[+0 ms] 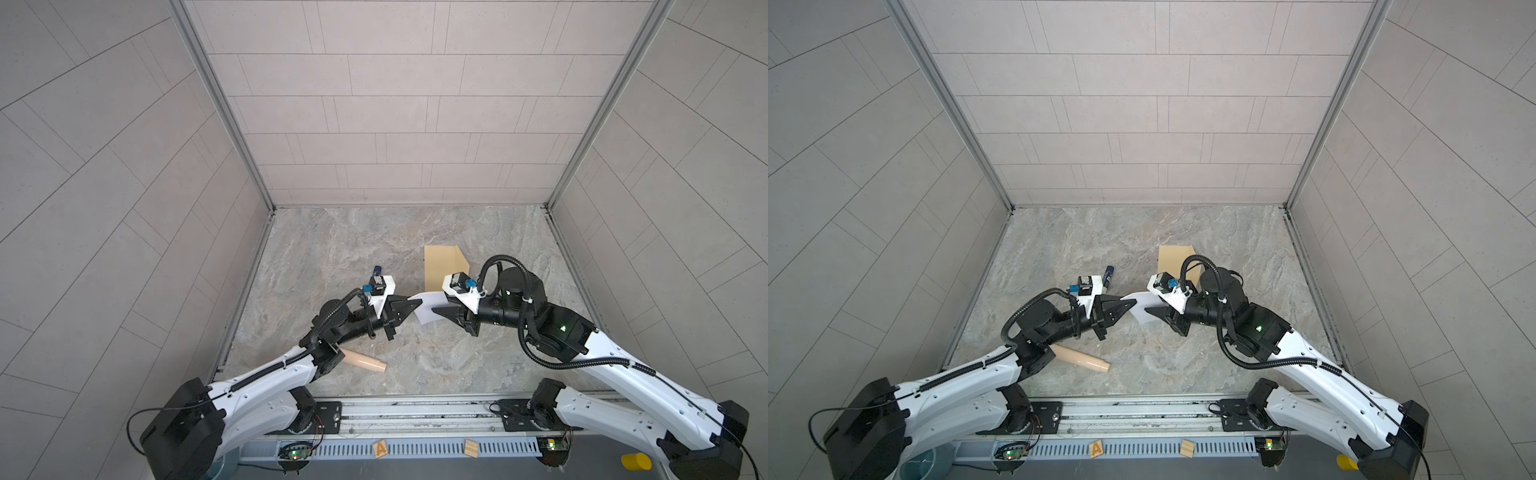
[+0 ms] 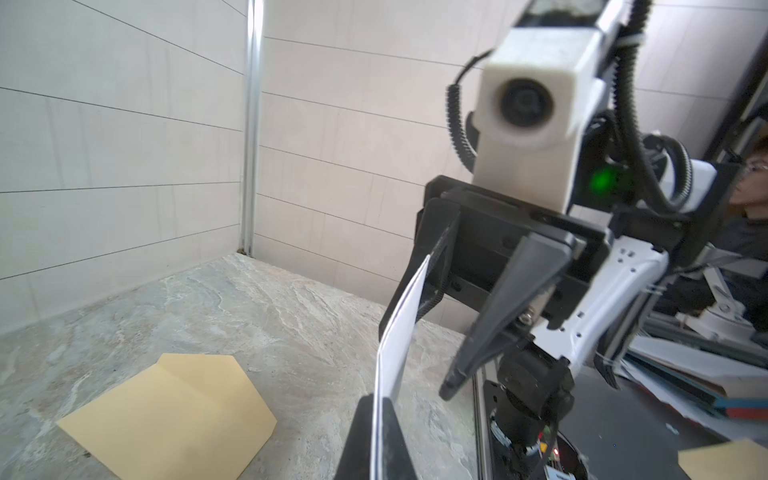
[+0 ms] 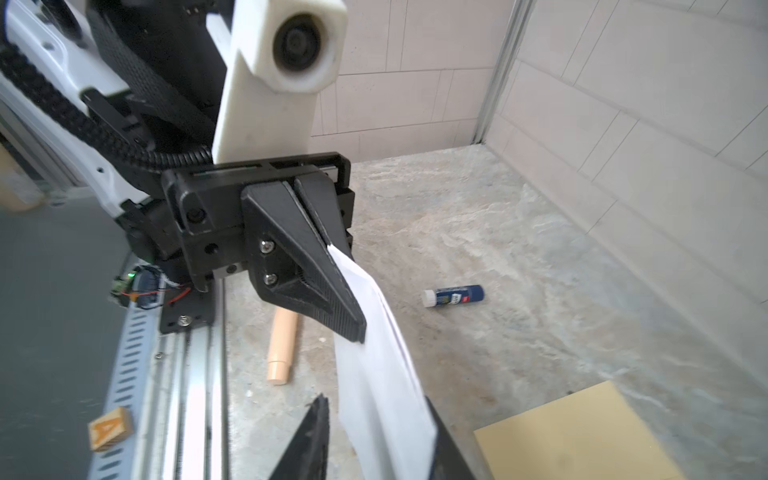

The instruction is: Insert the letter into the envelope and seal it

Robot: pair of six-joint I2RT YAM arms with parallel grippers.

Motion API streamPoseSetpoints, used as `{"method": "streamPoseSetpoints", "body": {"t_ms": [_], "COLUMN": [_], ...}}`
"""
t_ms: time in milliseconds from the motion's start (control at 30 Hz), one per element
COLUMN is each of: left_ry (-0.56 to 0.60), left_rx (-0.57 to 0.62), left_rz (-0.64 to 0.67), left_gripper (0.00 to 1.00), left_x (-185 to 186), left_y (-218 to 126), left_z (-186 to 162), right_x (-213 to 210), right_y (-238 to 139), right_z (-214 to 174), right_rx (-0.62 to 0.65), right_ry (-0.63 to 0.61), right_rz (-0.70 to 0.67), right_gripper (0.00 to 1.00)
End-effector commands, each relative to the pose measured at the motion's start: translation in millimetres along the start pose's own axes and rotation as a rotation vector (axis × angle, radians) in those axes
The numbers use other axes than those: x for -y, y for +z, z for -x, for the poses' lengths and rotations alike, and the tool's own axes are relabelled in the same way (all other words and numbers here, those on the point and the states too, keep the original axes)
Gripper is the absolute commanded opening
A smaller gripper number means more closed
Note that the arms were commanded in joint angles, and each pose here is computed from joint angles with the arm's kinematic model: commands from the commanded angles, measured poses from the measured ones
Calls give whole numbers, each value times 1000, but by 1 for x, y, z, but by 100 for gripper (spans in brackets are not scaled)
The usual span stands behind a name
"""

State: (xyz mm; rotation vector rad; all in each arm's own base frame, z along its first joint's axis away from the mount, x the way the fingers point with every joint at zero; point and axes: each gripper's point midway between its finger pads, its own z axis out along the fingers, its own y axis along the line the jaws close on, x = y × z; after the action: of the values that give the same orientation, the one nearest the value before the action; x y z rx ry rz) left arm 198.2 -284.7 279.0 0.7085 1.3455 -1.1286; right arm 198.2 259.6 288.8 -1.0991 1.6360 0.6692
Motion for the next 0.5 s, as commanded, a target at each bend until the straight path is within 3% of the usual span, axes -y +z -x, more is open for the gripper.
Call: {"method": "streamPoseSetpoints", "body": {"t_ms": [0, 200, 333, 467], "left_ry": [-84, -248, -354, -429], "left_rx": [182, 325, 422, 471], "left_rz": [153, 264, 291, 289], "left_gripper": [0, 0, 0, 0], "left_x": [-24, -45, -52, -55], "left_y": [-5, -15, -23, -26], "left_z": [42, 69, 83, 91], "right_x": [28, 45, 55, 56], "right_y": [-4, -7, -12, 0], "right_z": [12, 33, 48, 40], "right_rx": [74, 313, 494, 534], "right_ry": [56, 303, 499, 635], "right_rz": [-163, -229, -220, -174], "right_gripper": [48, 68, 70, 71]}}
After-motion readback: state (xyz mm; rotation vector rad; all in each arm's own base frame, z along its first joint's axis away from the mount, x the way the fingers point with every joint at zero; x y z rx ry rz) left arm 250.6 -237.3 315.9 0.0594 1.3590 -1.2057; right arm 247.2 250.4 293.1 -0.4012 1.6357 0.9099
